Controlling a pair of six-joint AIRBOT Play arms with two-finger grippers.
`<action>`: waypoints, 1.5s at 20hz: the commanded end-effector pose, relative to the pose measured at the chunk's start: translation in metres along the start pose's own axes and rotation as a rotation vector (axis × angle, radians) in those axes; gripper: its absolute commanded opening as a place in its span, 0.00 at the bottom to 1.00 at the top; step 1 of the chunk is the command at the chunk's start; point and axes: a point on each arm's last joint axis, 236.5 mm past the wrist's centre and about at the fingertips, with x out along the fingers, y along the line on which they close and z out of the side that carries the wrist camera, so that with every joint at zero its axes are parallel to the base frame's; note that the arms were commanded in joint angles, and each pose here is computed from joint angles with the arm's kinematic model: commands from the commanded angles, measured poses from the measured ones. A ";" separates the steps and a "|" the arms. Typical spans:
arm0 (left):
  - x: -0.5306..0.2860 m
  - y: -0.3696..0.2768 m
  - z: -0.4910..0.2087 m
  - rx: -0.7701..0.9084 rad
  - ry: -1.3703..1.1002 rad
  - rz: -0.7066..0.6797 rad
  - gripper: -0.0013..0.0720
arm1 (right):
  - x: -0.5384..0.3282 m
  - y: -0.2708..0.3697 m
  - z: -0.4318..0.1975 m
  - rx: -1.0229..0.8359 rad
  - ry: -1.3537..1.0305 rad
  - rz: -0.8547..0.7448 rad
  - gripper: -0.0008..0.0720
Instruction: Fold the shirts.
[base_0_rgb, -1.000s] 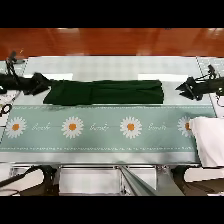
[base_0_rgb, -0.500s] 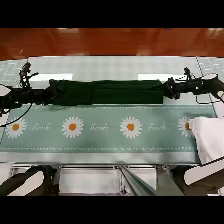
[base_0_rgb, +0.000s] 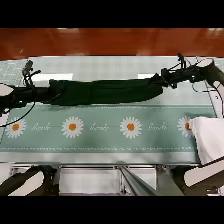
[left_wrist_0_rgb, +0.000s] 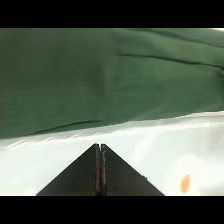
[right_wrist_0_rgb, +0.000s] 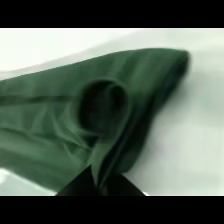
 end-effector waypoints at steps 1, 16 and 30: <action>0.022 -0.041 0.007 0.058 -0.011 -0.069 0.04 | -0.057 0.020 -0.010 -0.146 -0.028 -0.138 0.04; 0.222 -0.246 -0.201 0.361 0.659 -0.193 0.04 | -0.194 0.134 -0.137 -0.340 -0.257 -0.089 0.04; 0.020 -0.117 0.088 0.188 0.148 -0.122 0.04 | -0.084 0.240 -0.111 -0.324 -0.214 0.220 0.04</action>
